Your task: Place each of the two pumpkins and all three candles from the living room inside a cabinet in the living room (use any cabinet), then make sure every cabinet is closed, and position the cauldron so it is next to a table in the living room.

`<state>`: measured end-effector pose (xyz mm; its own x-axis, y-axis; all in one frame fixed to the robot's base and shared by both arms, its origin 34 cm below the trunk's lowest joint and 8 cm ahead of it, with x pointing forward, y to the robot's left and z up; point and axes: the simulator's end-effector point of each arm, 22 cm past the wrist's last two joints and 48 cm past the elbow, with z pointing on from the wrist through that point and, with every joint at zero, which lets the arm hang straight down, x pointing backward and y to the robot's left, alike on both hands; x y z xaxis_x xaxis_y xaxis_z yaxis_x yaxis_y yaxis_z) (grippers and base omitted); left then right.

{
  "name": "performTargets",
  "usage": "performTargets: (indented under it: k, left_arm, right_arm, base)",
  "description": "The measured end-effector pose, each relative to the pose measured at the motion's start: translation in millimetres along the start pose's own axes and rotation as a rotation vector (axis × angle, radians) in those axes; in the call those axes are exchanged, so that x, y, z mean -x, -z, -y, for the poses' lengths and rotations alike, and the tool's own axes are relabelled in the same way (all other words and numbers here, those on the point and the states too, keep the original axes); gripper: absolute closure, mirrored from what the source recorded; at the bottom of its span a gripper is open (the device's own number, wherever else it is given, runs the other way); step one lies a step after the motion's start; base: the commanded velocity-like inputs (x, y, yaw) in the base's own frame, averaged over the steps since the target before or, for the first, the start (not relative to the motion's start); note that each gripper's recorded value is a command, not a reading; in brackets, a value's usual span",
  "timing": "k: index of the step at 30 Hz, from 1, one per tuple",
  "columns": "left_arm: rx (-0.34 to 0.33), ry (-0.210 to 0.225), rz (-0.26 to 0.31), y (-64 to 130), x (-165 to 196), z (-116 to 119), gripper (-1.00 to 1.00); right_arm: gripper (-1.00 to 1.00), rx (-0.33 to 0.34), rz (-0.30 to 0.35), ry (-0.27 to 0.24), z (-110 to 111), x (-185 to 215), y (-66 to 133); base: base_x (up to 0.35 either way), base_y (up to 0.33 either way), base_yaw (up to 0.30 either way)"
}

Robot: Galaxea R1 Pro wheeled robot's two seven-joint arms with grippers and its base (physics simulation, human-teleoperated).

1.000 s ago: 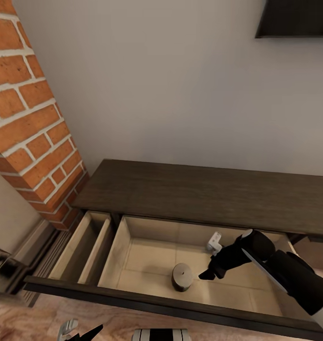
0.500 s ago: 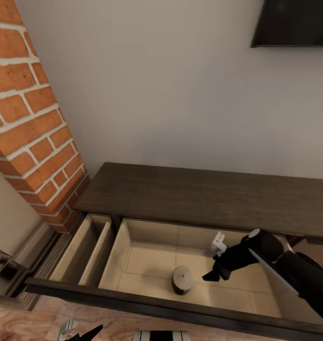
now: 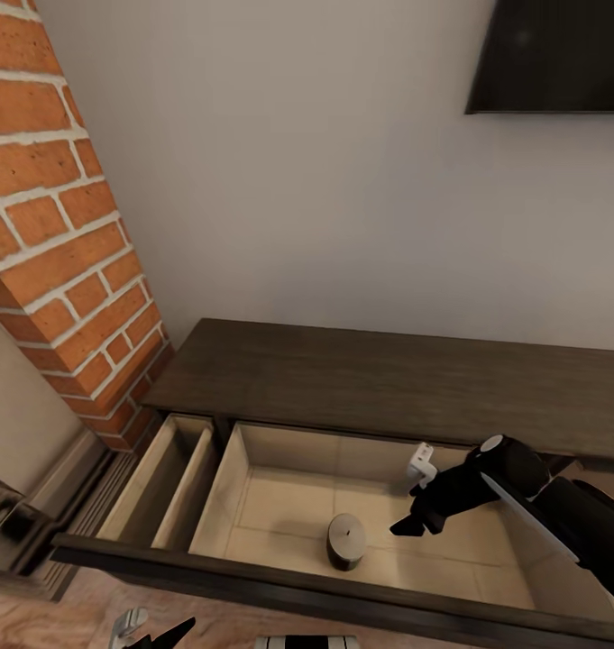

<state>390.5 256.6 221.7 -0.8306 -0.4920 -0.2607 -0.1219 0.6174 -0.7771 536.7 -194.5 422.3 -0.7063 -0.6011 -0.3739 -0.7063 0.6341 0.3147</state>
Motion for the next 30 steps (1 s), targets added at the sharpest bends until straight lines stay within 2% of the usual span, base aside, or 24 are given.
performTargets:
  k: [11, 17, 30]
  left_arm:
    - [-0.010, -0.012, 0.014, 1.1, 6.5, 5.9, -1.00]
    - [-0.012, -0.014, 0.017, 1.3, 8.0, 7.2, -1.00]
    - [-0.039, -0.045, 0.050, 4.3, 24.4, 23.4, -1.00]
  right_arm:
    - [-1.00, 0.007, 0.016, -0.005, -3.0, 1.3, 13.9]
    - [-1.00, 0.038, 0.024, -0.030, -6.1, -2.2, 20.9]
    - [-1.00, 0.043, 0.065, -0.043, -11.9, 0.7, 54.7]
  base:
    - [0.000, 0.000, 0.000]
    - [0.000, 0.000, 0.000]
    - [0.000, 0.000, 0.000]
